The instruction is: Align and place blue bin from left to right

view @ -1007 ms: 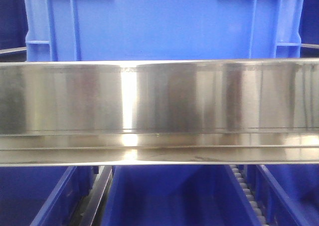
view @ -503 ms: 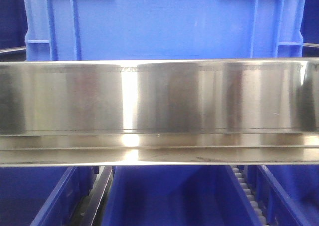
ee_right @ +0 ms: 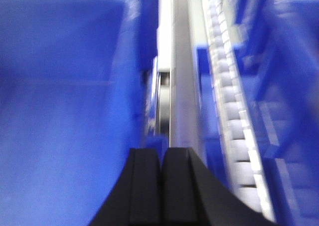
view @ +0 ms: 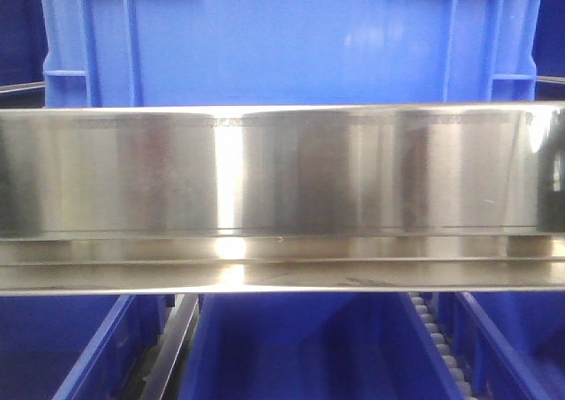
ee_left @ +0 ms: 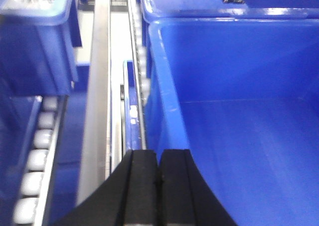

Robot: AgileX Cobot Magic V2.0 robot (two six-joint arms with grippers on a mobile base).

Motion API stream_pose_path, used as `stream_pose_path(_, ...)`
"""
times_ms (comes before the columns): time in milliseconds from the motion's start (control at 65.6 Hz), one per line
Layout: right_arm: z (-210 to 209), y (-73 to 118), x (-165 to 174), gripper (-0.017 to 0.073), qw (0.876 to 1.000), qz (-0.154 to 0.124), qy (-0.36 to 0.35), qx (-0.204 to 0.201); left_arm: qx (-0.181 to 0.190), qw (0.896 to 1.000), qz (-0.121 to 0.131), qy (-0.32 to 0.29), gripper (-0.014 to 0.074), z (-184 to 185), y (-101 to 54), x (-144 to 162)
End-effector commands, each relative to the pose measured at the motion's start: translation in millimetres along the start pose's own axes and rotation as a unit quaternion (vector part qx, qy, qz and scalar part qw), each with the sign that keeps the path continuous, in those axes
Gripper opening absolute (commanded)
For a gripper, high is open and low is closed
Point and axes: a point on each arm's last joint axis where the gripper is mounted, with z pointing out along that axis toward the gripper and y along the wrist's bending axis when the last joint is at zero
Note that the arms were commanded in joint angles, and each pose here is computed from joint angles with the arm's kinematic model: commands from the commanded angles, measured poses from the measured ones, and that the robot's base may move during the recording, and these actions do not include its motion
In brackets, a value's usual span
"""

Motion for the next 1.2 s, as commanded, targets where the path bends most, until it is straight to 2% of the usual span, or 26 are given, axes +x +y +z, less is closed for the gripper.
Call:
stream_pose_path(0, 4, 5.0, -6, -0.0062, 1.0, -0.002, 0.008, 0.007, -0.005, 1.0, -0.014, 0.014, -0.0111, 6, -4.4, -2)
stream_pose_path(137, 16, 8.0, -9, -0.0062, 1.0, -0.002, 0.024, 0.01, -0.012, 0.999, -0.014, 0.038, -0.0111, 16, -5.0, 1)
stream_pose_path(412, 30, 9.4, -6, -0.0062, 0.999, -0.003, 0.044, 0.013, -0.011, 0.999, -0.014, 0.035, -0.0111, 17, -5.3, 1)
stream_pose_path(519, 30, 9.4, -5, -0.0047, 0.999, 0.016, 0.046, 0.014, -0.012, 0.999, -0.014, 0.038, -0.0111, 18, -5.3, 2)
stream_pose_path(580, 30, 9.4, -5, 0.0018, 0.999, 0.017, 0.046, 0.014, -0.012, 0.999, -0.014, 0.038, -0.0111, 18, -5.3, 2)
stream_pose_path(702, 30, 10.0, -4, 0.0288, 0.999, 0.017, 0.049, 0.014, -0.012, 0.999, -0.014, 0.038, -0.0111, 18, -5.3, 2)
stream_pose_path(763, 30, 9.9, -4, 0.0352, 0.999, 0.017, 0.049, 0.014, -0.012, 0.999, -0.014, 0.038, -0.0111, 18, -5.3, 2)
stream_pose_path(930, 32, 15.3, -3, 0.0312, 0.998, 0.018, 0.054, 0.006, -0.013, 0.999, -0.013, 0.042, -0.0111, 22, -5.7, 3)
stream_pose_path(1190, 52, 29.2, 5, 0.031, 0.997, 0.013, 0.072, -0.001, -0.014, 0.999, -0.012, 0.048, -0.0111, 26, -5.9, 5)
